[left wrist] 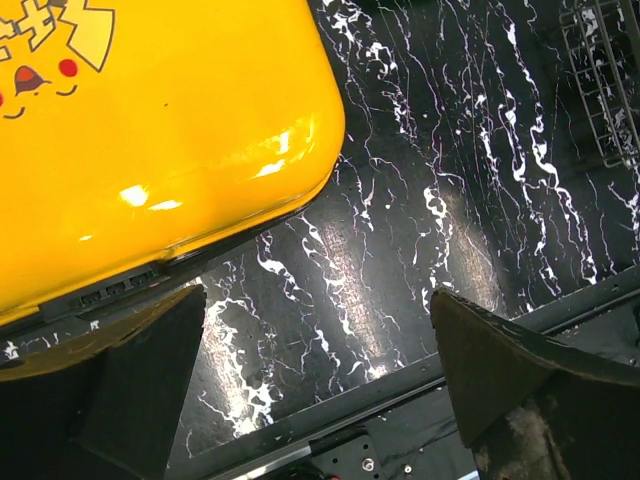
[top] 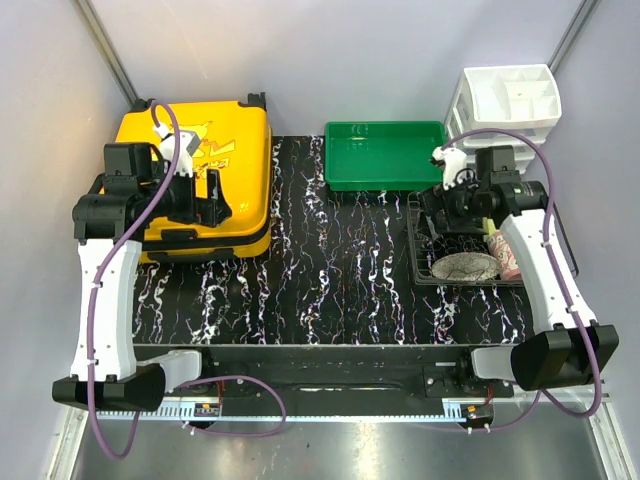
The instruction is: Open, take out, and arrange the luggage
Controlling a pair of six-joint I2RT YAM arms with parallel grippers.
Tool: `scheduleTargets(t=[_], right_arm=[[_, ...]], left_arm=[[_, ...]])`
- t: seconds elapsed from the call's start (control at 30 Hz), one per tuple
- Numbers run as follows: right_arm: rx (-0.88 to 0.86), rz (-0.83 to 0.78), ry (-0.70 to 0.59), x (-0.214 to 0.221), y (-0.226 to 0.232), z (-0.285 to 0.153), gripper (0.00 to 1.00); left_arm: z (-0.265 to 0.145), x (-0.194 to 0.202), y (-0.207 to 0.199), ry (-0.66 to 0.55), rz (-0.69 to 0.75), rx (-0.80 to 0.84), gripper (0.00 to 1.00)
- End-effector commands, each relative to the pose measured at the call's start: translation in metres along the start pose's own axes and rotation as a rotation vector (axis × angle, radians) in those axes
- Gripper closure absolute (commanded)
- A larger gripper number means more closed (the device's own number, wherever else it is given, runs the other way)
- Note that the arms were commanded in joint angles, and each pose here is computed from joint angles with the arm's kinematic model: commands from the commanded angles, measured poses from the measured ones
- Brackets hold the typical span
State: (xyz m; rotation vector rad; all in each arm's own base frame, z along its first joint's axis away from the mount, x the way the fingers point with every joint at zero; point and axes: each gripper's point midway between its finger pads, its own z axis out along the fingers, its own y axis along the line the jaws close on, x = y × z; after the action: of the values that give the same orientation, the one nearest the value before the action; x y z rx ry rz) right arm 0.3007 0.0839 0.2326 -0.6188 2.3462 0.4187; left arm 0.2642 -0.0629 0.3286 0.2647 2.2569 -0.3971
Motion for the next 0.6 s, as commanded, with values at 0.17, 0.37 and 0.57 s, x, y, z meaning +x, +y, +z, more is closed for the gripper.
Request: scheduleTargets(t=[0.17, 0.37, 0.57], right_arm=[[-0.138, -0.07, -0.025, -0.03, 0.046, 0.032, 0.0], [-0.267, -0.025, -0.084, -0.056, 0.073, 0.056, 0.0], [-0.417, -0.169, -0.216, -0.083, 0.126, 0.089, 0.0]], left_arm=[[-0.001, 0.047, -0.016, 0.146, 0.292, 0.227, 0.01], [-0.002, 0.068, -0.013, 0.168, 0.323, 0.283, 0.01], [-0.004, 0.039, -0.02, 0.069, 0.221, 0.326, 0.01]])
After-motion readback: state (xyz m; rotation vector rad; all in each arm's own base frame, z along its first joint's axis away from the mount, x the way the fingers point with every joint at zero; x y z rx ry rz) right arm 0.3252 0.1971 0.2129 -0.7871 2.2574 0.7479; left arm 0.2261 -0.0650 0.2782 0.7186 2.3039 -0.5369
